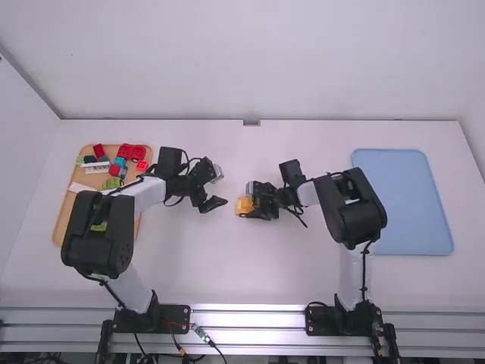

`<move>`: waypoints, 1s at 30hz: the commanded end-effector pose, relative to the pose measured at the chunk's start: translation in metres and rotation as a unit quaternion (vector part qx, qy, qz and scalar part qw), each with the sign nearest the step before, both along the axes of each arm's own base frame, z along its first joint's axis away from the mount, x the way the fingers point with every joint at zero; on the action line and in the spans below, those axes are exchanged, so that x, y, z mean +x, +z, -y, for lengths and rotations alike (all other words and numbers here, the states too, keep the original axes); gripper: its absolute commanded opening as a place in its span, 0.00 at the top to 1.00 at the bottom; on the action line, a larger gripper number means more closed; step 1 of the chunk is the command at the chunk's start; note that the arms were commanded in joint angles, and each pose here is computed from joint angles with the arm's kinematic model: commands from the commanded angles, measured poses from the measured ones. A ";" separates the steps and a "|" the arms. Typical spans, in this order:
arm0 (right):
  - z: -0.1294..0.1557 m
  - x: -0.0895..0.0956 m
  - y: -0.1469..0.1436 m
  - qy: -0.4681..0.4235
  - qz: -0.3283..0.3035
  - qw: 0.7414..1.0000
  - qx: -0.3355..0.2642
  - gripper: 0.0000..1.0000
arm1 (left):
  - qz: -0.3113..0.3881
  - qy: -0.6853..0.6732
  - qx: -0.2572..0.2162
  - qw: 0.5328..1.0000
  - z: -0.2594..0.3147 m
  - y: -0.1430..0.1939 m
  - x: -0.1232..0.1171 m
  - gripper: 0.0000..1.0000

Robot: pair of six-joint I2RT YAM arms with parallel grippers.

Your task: Assemble lego blocks to make yellow taxi

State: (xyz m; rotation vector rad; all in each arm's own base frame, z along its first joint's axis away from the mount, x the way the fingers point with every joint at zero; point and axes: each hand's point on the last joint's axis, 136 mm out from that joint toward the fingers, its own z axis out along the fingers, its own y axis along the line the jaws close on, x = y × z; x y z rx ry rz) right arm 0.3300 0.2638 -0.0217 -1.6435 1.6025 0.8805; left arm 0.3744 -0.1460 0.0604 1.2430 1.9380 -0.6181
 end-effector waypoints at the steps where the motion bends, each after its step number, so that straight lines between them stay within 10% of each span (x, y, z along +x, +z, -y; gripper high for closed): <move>1: 0.002 -0.003 -0.008 -0.002 -0.011 1.000 -0.007 0.50 | 0.007 -0.001 -0.004 1.000 0.002 0.010 -0.003 0.01; 19: 0.020 0.051 0.037 -0.071 -0.067 0.995 -0.001 0.63 | 0.006 0.010 0.007 1.000 -0.002 0.007 -0.001 0.01; 30: 0.098 0.099 0.119 -0.252 -0.053 0.965 -0.045 0.76 | -0.001 0.051 0.023 0.998 -0.011 0.004 0.009 0.01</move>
